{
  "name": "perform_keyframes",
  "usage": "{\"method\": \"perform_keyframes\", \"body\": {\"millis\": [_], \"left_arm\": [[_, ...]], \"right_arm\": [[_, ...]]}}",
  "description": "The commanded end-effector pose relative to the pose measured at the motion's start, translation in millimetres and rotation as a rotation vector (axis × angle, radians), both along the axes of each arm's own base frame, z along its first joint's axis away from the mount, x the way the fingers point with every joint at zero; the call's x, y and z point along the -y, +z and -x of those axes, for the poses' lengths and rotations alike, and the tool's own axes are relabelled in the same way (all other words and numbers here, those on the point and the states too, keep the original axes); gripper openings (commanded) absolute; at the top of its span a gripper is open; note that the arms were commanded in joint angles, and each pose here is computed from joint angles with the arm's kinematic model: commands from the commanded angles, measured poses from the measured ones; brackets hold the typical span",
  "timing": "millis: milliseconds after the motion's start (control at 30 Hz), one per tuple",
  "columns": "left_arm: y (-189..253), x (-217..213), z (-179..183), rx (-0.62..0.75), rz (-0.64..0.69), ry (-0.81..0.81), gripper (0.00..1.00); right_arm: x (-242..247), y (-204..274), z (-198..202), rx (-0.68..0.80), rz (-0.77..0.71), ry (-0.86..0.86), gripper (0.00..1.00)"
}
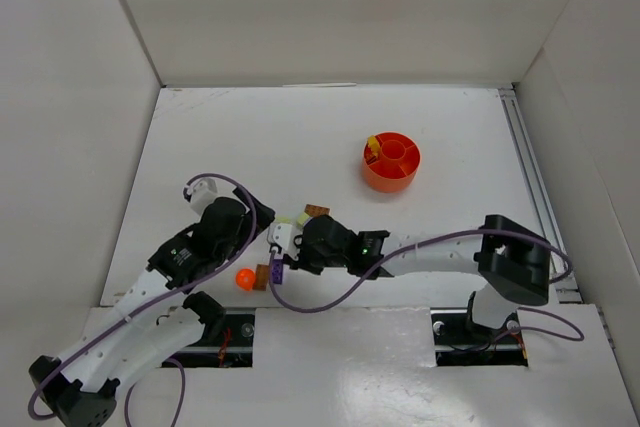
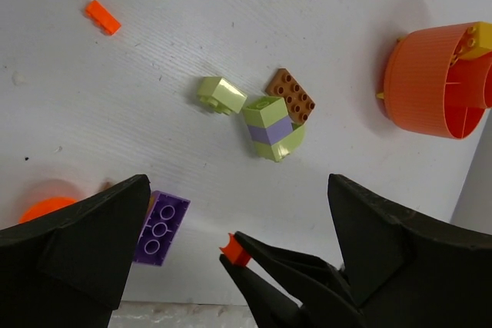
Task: Sort the legos into containers by color
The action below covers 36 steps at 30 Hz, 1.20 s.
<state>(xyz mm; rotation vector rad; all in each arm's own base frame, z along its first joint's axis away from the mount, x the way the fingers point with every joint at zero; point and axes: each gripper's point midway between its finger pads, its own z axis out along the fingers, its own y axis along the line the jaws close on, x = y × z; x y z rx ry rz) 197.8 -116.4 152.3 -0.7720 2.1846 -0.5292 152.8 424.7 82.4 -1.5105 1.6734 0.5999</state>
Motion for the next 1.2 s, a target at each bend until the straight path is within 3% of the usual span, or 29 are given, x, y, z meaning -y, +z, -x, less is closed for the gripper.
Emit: {"method": "perform_keyframes", "body": {"millis": [0, 200, 367, 600, 933, 1100, 1167], "left_arm": [[-12.0, -3.5, 2.4, -0.038, -0.037, 0.004, 1.0], [-13.5, -4.8, -10.5, -0.049, -0.079, 0.04, 1.0], [-7.3, -9.2, -28.3, -0.039, -0.114, 0.049, 1.0], [-16.2, -28.4, -57.0, -0.073, -0.122, 0.079, 1.0], [-31.2, -41.4, -77.8, -0.127, -0.168, 0.106, 1.0], [-30.1, -44.1, -84.3, -0.116, -0.151, 0.113, 1.0], [-30.3, -44.4, -84.1, -0.116, -0.158, 0.107, 1.0]], "right_arm": [[2.6, 40.2, -18.1, 0.064, -0.066, -0.072, 0.11], [44.5, 74.4, -55.7, 0.106, -0.057, -0.232, 0.11], [140.7, 92.2, -142.4, 0.081, -0.054, -0.534, 0.11], [229.8, 105.8, -204.3, 0.119, 0.01, -0.799, 0.11], [243.1, 92.6, -241.2, 0.111, 0.073, -0.877, 0.16], [242.2, 83.7, -242.1, 0.093, 0.086, -0.881, 0.27], [245.4, 84.1, -243.2, 0.097, 0.088, -0.904, 0.35]]}}
